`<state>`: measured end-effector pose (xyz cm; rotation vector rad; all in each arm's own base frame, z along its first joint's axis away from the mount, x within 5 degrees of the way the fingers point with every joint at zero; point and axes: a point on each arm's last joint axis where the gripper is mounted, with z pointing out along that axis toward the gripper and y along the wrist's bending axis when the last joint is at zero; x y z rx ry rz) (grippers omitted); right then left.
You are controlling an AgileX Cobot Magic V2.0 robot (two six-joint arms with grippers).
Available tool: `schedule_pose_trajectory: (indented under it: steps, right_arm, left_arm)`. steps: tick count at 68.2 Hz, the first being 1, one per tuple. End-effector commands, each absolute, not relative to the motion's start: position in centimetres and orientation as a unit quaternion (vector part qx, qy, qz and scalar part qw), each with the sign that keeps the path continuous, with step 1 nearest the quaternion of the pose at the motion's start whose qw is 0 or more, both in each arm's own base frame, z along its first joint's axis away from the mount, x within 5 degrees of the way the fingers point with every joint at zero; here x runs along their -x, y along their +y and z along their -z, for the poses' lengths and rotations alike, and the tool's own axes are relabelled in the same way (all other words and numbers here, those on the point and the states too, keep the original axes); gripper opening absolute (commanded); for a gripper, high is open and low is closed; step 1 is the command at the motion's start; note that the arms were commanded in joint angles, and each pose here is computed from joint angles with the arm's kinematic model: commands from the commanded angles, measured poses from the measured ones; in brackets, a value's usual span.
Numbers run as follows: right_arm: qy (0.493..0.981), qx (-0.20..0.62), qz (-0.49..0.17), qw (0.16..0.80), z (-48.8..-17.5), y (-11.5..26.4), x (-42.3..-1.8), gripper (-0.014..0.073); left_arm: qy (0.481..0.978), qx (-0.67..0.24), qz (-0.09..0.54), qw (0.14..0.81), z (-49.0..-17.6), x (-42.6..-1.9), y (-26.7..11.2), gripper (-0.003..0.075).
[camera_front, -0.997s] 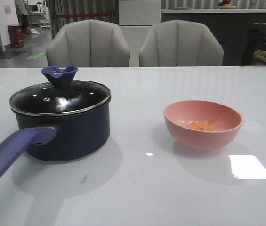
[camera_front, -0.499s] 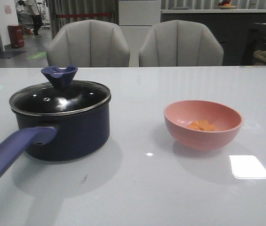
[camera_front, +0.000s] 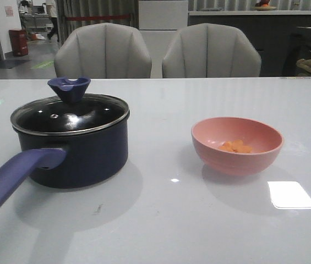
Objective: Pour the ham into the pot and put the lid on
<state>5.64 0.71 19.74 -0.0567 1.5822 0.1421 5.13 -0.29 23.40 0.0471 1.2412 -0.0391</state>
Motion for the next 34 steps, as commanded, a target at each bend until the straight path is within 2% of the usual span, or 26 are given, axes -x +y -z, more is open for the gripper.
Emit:
schedule_pose_trajectory:
  steps: [1,7,18,25,34]
  right_arm:
    - [0.669,0.025,-0.063,0.74,-20.8,0.7,-5.4,0.0146]
    - [0.669,0.025,-0.063,0.74,-20.8,0.7,-5.4,0.0146]
    - [0.669,0.025,-0.063,0.74,-20.8,0.7,-5.4,0.0146]
    - [0.669,0.025,-0.063,0.74,-20.8,0.7,-5.4,0.0146]
    - [0.669,0.025,-0.063,0.74,-20.8,0.7,-5.4,0.0146]
  left_arm:
    - [0.53,-0.01,0.026,0.847,-26.2,-4.2,-0.2,0.0112]
    - [0.555,-0.013,0.027,0.831,-28.2,-3.9,-0.2,0.0112]
    - [0.646,-0.02,0.029,0.763,-30.9,-4.5,-0.3,0.0112]
    - [0.684,-0.017,0.037,0.728,-31.1,-5.4,-0.5,0.0112]
    - [0.703,-0.017,0.037,0.71,-30.4,-6.3,-0.5,0.0112]
